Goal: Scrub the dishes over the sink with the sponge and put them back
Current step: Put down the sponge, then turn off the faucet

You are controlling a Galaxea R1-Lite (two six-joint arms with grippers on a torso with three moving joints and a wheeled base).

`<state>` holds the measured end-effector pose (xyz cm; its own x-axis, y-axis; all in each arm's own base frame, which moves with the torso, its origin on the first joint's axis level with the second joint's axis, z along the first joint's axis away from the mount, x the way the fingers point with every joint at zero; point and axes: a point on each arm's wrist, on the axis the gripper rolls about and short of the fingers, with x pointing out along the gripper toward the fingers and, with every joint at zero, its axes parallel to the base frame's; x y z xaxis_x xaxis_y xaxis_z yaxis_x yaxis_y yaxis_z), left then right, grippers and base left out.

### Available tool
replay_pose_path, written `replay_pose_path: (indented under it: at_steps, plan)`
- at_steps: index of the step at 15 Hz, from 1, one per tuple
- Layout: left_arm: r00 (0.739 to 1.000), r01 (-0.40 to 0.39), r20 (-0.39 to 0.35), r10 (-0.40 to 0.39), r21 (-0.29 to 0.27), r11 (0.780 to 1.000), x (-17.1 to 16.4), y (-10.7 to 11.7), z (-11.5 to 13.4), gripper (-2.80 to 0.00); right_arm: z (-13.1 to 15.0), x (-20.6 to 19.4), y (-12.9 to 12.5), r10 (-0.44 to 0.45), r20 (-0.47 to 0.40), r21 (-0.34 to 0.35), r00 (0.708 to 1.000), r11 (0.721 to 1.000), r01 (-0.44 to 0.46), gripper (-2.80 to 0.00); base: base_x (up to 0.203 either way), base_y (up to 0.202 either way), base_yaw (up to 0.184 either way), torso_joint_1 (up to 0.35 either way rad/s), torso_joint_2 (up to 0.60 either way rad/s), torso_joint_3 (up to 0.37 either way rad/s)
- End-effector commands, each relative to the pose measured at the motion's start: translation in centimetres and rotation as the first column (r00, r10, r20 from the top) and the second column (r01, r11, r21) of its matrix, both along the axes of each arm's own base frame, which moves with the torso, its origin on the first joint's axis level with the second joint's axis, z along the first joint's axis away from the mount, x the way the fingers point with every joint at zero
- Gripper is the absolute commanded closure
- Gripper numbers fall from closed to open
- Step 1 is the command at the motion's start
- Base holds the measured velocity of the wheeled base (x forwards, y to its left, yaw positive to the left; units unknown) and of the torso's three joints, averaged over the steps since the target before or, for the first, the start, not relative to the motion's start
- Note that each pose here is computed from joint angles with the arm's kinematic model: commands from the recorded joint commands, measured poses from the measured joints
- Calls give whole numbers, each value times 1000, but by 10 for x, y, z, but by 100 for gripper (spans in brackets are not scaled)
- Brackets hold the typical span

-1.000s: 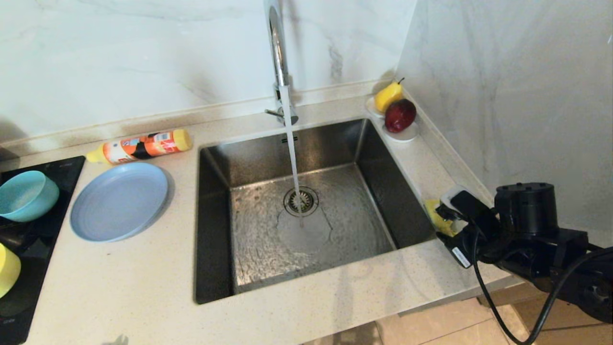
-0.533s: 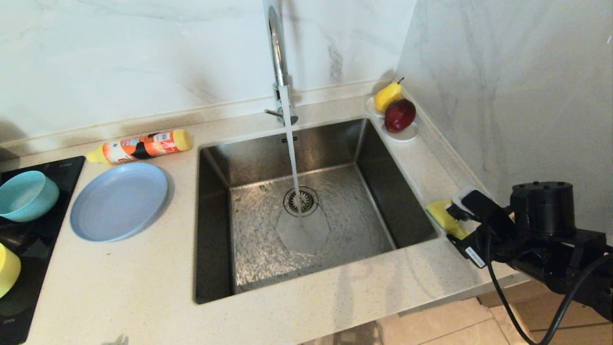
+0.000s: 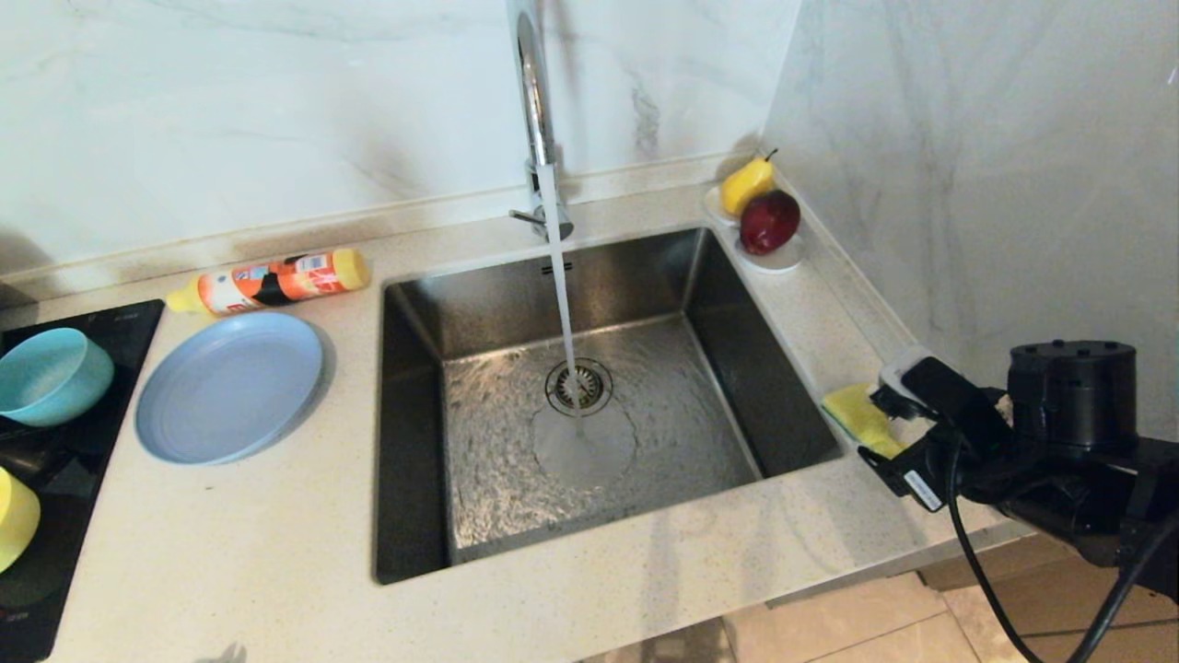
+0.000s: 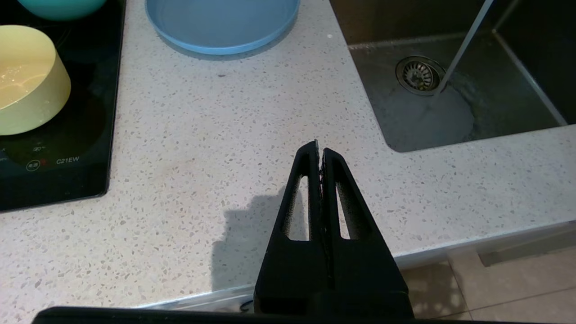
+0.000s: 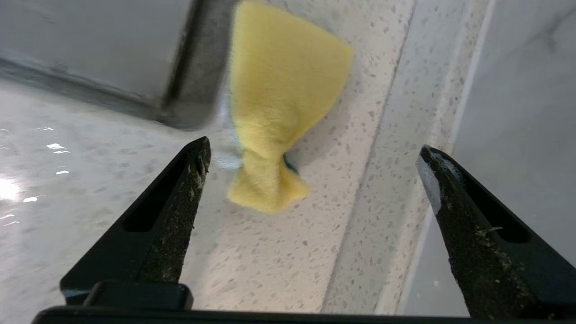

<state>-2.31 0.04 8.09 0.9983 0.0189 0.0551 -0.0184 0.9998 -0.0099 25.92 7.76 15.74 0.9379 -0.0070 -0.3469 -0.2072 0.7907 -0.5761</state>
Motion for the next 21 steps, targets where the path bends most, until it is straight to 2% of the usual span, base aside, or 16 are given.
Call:
replay_pose_path:
  at_steps: [1,2,3,8,10,12,14,18,21]
  plan:
    - [1000,0,-24,0,0,1000,2,0,-6,0,11,-6,1,4,40,33,999,999,-5,-280,0,0,0,0,0,0]
    - [1000,1,-24,-1,0,1000,2,0,-6,0,12,-7,1,1,44,41,999,999,-3,-280,0,0,0,0,0,0]
    - [1000,1,-24,-1,0,1000,2,0,-6,0,14,-9,0,-1,50,48,999,999,-1,0,0,0,0,0,0,0]
    - [1000,0,-24,0,0,1000,2,0,-6,0,47,-38,-6,14,117,193,993,981,-36,0,0,0,0,0,0,0]
    - [1000,1,-24,-1,0,1000,2,0,-6,0,61,-56,-11,52,132,272,990,958,-86,0,0,0,0,0,0,0]
    - [1000,1,-24,-1,0,1000,2,0,-6,0,69,-71,-14,96,155,307,983,941,-140,0,0,0,0,0,0,0]
    - [1000,1,-24,-1,0,1000,2,0,-6,0,82,-111,-20,162,240,368,957,897,-244,0,0,0,0,0,0,0]
    - [1000,-1,-24,1,0,1000,2,0,-6,0,71,-171,-37,272,296,420,916,824,-380,0,0,0,0,0,0,0]
    - [1000,1,-24,-1,0,1000,2,0,-6,0,56,-199,-56,247,265,448,932,824,-346,0,0,0,0,0,0,0]
